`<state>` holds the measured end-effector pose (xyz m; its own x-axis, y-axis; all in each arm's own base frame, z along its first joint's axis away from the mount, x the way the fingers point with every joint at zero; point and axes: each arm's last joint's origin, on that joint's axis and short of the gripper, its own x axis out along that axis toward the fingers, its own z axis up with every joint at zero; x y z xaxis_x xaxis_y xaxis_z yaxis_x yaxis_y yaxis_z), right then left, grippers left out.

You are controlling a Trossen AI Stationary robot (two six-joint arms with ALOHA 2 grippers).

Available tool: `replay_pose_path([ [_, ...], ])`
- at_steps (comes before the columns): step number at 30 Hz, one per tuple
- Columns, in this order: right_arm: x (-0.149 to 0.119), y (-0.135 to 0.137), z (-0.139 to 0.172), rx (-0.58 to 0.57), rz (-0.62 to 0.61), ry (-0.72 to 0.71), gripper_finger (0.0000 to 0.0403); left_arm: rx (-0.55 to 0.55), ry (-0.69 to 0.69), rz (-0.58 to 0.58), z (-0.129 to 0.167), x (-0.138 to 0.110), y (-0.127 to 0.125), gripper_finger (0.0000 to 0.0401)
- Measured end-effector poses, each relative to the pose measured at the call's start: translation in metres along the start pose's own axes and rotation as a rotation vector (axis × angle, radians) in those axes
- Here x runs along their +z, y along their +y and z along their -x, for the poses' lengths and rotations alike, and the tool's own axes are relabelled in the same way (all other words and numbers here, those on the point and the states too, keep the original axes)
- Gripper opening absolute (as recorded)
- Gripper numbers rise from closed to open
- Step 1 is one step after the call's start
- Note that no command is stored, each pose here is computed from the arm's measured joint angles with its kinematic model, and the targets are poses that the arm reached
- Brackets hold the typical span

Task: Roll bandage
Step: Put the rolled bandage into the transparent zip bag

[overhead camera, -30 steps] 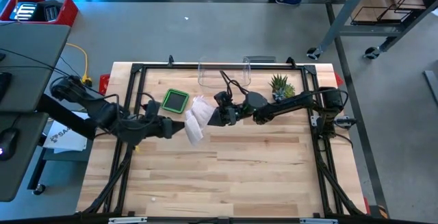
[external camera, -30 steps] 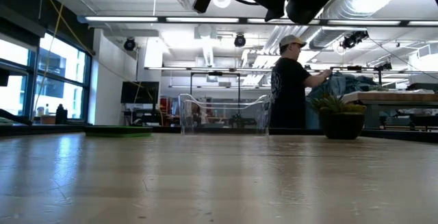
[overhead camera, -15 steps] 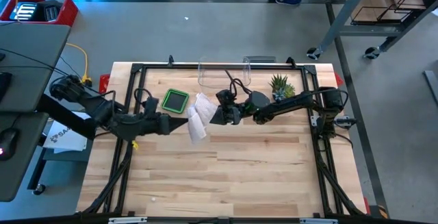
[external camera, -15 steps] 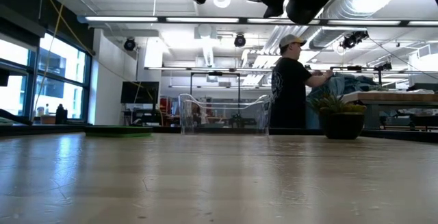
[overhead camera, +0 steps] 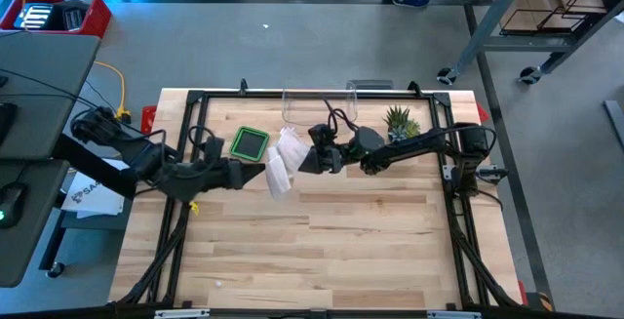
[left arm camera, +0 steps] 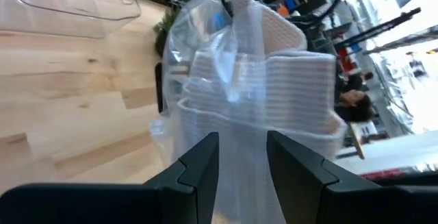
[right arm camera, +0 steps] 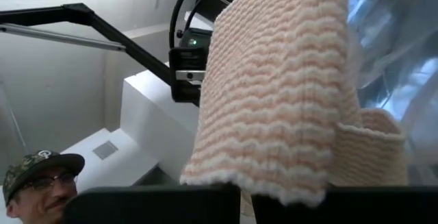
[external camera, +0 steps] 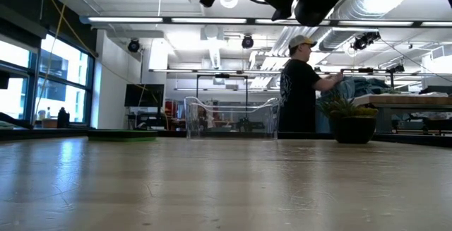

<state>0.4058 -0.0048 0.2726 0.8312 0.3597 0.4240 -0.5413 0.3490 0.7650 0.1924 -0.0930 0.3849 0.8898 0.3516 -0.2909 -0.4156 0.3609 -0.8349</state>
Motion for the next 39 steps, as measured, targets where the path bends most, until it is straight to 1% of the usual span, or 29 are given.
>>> replay_pose_path([
  [3,0.000,0.000,0.000,0.000,0.000,0.000,0.0000,0.003,-0.007,0.005,-0.005,0.001,-0.001,0.0117],
  [6,0.000,0.000,0.000,0.000,0.001,0.000,0.0000,-0.036,0.023,0.008,-0.009,0.002,-0.006,0.0117],
  [9,0.001,0.000,0.000,-0.003,0.001,-0.001,0.0000,-0.011,0.022,-0.027,-0.010,0.002,-0.003,0.0117],
  [13,0.003,-0.001,0.001,-0.006,0.003,-0.005,0.0000,0.031,0.012,-0.046,-0.011,0.003,0.002,0.0117],
  [17,0.004,-0.002,0.002,-0.009,0.006,-0.009,0.0000,0.033,0.011,-0.032,-0.011,0.003,0.003,0.0116],
  [18,0.005,-0.002,0.002,-0.007,0.007,-0.010,0.0000,0.035,0.011,-0.028,-0.011,0.003,0.003,0.0112],
  [20,0.005,-0.001,0.002,0.002,0.015,-0.017,0.0000,0.044,0.013,-0.024,-0.011,0.002,0.004,0.0092],
  [21,0.006,0.000,0.002,0.013,0.024,-0.024,0.0000,0.050,0.014,-0.026,-0.011,0.002,0.005,0.0075],
  [23,0.006,0.004,0.002,0.042,0.041,-0.035,0.0000,0.053,0.015,-0.035,-0.011,0.002,0.005,0.0028],
  [24,0.007,0.005,0.002,0.054,0.040,-0.039,0.0000,0.053,0.015,-0.042,-0.011,0.002,0.005,0.0015],
  [28,0.006,0.006,0.002,0.066,0.031,-0.032,0.0000,0.065,0.006,-0.035,-0.014,0.005,0.006,0.0004],
  [30,0.003,0.007,0.001,0.074,0.049,-0.022,0.0000,0.067,-0.003,-0.028,-0.014,0.009,0.007,0.0003],
  [33,-0.001,0.009,-0.001,0.081,0.043,-0.008,0.0000,0.067,-0.003,-0.040,-0.007,0.015,0.009,0.0002],
  [35,-0.002,0.009,-0.001,0.077,0.016,0.000,0.0000,0.076,0.000,-0.034,-0.002,0.020,0.012,0.0001],
  [37,-0.002,0.010,-0.002,0.032,-0.019,0.022,0.0000,0.092,0.002,-0.026,0.004,0.024,0.016,0.0001],
  [39,-0.001,0.012,-0.003,-0.049,-0.047,0.052,0.0000,0.097,0.003,-0.007,0.009,0.027,0.018,0.0001],
])
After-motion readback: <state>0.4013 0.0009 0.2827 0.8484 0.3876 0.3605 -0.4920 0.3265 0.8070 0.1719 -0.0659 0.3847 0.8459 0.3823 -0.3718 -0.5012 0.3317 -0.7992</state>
